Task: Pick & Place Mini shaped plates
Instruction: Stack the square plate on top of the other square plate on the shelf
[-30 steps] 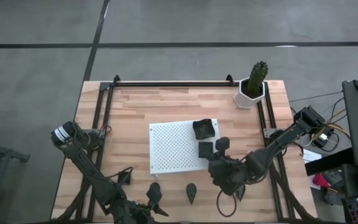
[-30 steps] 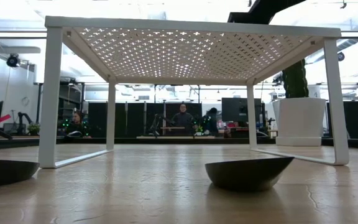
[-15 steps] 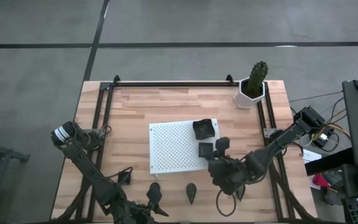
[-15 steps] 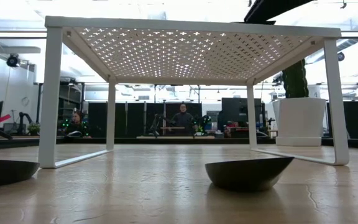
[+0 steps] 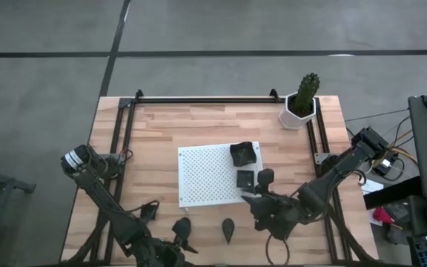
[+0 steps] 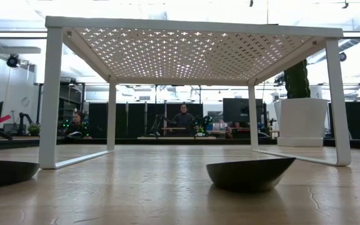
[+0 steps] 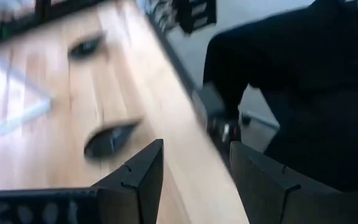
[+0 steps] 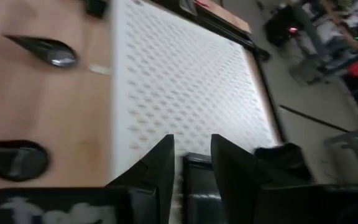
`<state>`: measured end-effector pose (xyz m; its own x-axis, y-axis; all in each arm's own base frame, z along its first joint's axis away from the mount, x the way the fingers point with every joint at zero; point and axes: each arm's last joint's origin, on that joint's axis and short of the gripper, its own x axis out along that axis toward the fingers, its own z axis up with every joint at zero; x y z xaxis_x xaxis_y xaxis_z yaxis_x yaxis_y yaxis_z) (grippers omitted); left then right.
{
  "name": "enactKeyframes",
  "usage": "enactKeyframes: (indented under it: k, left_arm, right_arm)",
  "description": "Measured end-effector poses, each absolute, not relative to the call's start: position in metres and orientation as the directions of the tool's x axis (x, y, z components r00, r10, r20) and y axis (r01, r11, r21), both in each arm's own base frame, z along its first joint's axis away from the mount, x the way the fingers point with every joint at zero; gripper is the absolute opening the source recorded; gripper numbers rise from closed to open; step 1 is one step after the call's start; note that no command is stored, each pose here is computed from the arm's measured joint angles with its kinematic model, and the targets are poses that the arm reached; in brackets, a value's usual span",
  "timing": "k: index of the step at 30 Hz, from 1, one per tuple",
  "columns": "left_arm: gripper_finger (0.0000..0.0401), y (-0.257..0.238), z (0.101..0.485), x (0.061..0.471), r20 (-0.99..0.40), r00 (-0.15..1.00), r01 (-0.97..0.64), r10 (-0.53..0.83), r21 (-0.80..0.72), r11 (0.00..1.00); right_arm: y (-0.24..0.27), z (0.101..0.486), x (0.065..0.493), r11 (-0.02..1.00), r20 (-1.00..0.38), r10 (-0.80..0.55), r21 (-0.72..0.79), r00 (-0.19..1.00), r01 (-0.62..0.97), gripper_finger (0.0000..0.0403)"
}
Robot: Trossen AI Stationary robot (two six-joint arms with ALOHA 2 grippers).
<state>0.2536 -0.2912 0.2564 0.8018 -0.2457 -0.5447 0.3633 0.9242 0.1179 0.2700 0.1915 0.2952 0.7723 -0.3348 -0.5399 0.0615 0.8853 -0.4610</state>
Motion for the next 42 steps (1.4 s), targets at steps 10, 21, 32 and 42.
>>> enactKeyframes:
  k: [10, 21, 32, 42]
  left_arm:
    - [0.0179, -0.285, 0.237, 0.213, -0.776, 0.626, 0.191, -0.081, 0.051, 0.98]
    - [0.0179, -0.256, 0.197, 0.174, -0.893, 0.408, -0.011, 0.192, 0.205, 0.979]
    - [0.0179, -0.237, 0.163, 0.156, -0.947, 0.226, -0.09, 0.227, 0.211, 0.973]
    - [0.0176, -0.232, 0.158, 0.153, -0.946, 0.206, -0.084, 0.251, 0.238, 0.968]
  right_arm:
    - [0.222, 0.302, 0.26, 0.929, -0.483, -0.196, -0.371, 0.853, 0.004, 0.0085]
    - [0.237, 0.303, 0.255, 0.936, -0.449, -0.141, -0.352, 0.882, -0.029, 0.0072]
    - [0.239, 0.3, 0.255, 0.933, -0.448, -0.138, -0.359, 0.884, -0.037, 0.0072]
    - [0.239, 0.302, 0.255, 0.935, -0.438, -0.132, -0.353, 0.889, -0.035, 0.0068]
